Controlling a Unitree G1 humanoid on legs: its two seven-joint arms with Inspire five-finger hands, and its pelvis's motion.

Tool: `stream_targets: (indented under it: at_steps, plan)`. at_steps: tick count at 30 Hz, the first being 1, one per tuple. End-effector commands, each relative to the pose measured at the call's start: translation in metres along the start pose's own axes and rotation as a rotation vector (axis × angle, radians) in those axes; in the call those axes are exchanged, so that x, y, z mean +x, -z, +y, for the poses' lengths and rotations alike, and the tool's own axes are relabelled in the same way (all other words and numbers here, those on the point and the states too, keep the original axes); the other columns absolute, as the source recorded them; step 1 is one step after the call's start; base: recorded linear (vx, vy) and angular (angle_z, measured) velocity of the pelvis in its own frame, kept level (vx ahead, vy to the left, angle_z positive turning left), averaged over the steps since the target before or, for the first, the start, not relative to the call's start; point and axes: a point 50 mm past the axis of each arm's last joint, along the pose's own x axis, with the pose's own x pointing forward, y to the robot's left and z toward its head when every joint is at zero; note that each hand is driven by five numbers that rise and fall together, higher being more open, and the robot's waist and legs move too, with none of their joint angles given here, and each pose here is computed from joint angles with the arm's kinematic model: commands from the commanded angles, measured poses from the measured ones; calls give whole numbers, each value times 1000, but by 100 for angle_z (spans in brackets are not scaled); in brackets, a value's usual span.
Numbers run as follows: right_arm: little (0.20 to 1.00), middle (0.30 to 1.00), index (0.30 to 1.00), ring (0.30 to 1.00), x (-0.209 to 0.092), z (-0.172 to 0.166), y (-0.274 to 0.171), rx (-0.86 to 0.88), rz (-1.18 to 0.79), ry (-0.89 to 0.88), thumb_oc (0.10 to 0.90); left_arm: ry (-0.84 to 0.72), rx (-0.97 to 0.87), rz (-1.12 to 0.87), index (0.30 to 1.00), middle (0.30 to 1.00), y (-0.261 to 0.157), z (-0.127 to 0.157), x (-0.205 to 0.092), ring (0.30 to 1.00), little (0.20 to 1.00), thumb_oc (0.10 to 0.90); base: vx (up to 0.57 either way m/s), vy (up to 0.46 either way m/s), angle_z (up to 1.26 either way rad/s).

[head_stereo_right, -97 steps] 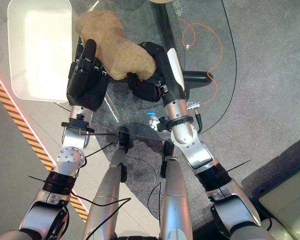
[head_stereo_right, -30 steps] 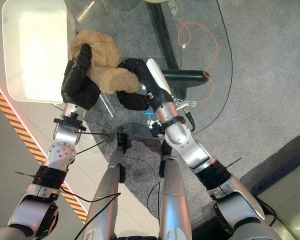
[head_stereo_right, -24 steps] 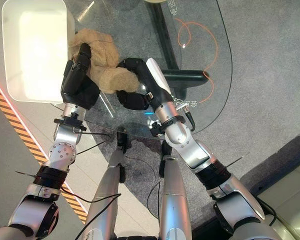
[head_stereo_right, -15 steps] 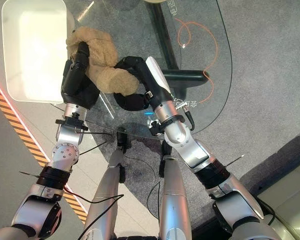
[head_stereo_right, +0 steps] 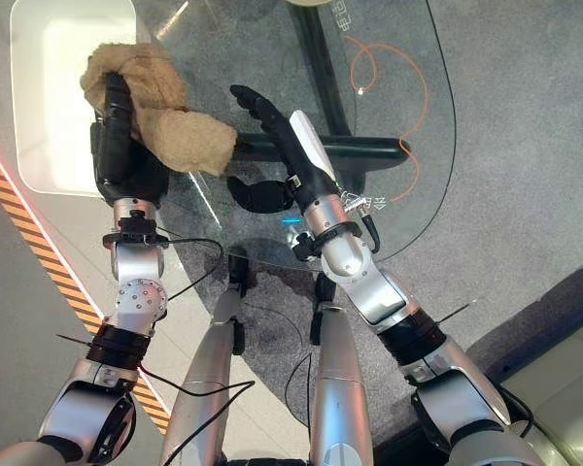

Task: Wipe the table with a cloth and put it in the basket.

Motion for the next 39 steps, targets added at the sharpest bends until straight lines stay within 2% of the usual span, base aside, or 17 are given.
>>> stream_targets:
  at_steps: [1, 7, 17, 26, 31, 33, 34, 39]
  plan:
    - [900, 900, 900, 900, 25, -15, -61, 61, -287, 94, 800, 315, 9, -290, 300, 300, -43, -74, 32, 300, 200, 100, 0, 0, 0]
    - [900, 900, 900, 900, 27, -17, -60, 49, -274, 112, 800, 288, 49, -361, 300, 300, -51, -79, 35, 300, 200, 100, 0, 0, 0]
    - [900, 900, 900, 900, 24, -37, -33, 3, -179, 333, 800, 238, 174, -475, 300, 300, -67, -81, 40, 300, 200, 100, 2, 7, 0]
    - [900, 900, 900, 900, 13, -73, 1, -18, -75, 601, 800, 171, 285, -542, 300, 300, -79, -79, 50, 300, 200, 100, -4, 11, 0]
    - [900, 900, 900, 900, -4, -100, 26, -61, -8, 830, 800, 118, 330, -577, 300, 300, -89, -67, 55, 300, 200, 100, 3, 6, 0]
    - [900, 900, 900, 900, -6, -104, 30, -68, 5, 868, 800, 112, 338, -583, 300, 300, -90, -66, 56, 300, 200, 100, 0, 0, 0]
    - [900, 900, 900, 900, -13, -113, 43, -57, 58, 956, 800, 91, 358, -593, 300, 300, -94, -63, 60, 300, 200, 100, 0, 0, 0]
    - [900, 900, 900, 900, -38, -135, 79, -81, 194, 1121, 800, 42, 407, -616, 300, 300, -109, -58, 70, 300, 200, 100, 1, 5, -1]
